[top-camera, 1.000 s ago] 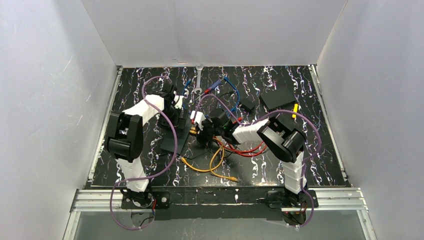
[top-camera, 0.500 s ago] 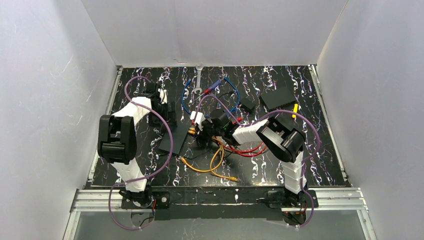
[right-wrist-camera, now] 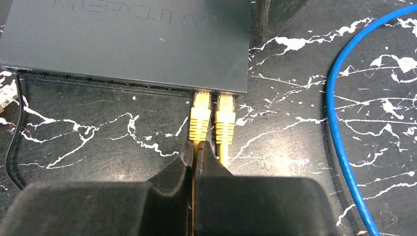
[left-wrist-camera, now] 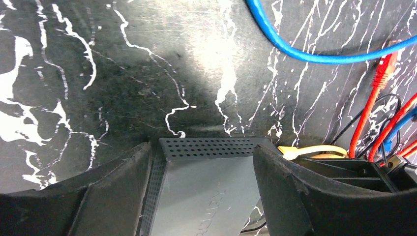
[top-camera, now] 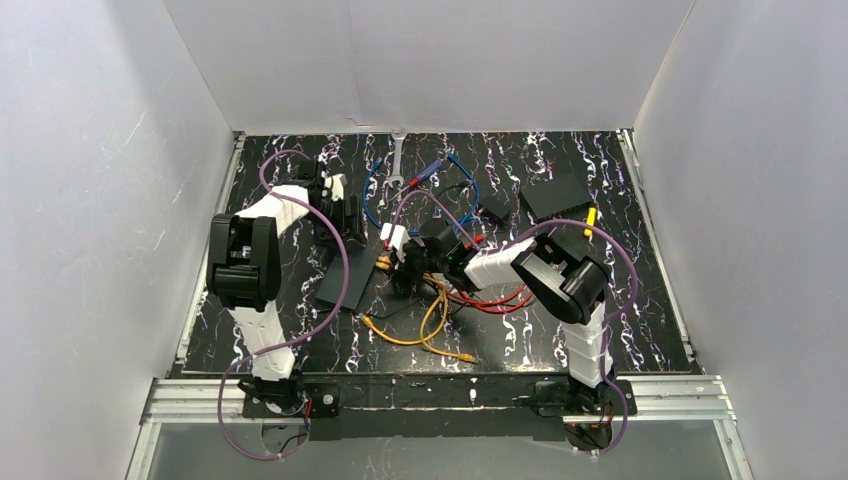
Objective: Insert the plug into the switch port
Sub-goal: Insert the connector into the switch port.
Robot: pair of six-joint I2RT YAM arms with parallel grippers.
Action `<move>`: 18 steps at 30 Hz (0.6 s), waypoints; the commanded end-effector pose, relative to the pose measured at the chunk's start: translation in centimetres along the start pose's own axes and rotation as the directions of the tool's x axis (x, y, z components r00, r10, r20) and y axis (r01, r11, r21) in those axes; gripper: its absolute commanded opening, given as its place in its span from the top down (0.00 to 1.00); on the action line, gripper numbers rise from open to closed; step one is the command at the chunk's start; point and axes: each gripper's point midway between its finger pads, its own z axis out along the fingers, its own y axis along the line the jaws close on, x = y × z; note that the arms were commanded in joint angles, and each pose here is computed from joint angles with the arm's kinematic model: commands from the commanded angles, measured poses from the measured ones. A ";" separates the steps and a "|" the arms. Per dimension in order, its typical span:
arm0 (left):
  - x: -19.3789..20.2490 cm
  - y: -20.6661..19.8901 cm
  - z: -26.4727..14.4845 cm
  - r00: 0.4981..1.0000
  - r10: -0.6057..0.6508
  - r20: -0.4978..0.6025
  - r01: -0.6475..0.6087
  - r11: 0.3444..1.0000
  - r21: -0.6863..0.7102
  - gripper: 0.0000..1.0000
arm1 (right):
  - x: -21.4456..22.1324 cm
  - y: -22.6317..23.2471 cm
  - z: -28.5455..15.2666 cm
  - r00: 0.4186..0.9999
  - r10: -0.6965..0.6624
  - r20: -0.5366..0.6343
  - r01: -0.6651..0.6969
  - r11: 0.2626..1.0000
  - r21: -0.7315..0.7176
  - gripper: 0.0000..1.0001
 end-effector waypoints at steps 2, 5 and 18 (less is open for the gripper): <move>3.2 -1.6 1.1 0.990 0.060 -0.131 -0.056 0.998 0.028 0.28 | -4.0 0.2 0.5 0.988 -0.026 0.151 0.030 0.999 -0.022 0.99; 4.9 -2.9 1.6 0.976 0.091 -0.197 -0.085 0.995 0.043 0.31 | -5.3 -0.5 0.6 0.984 -0.012 0.178 0.012 1.000 0.002 0.99; 6.7 -7.0 0.7 0.973 0.090 -0.214 -0.055 0.984 0.167 0.30 | -6.0 -1.3 0.9 0.978 0.036 0.207 -0.049 0.997 0.058 0.99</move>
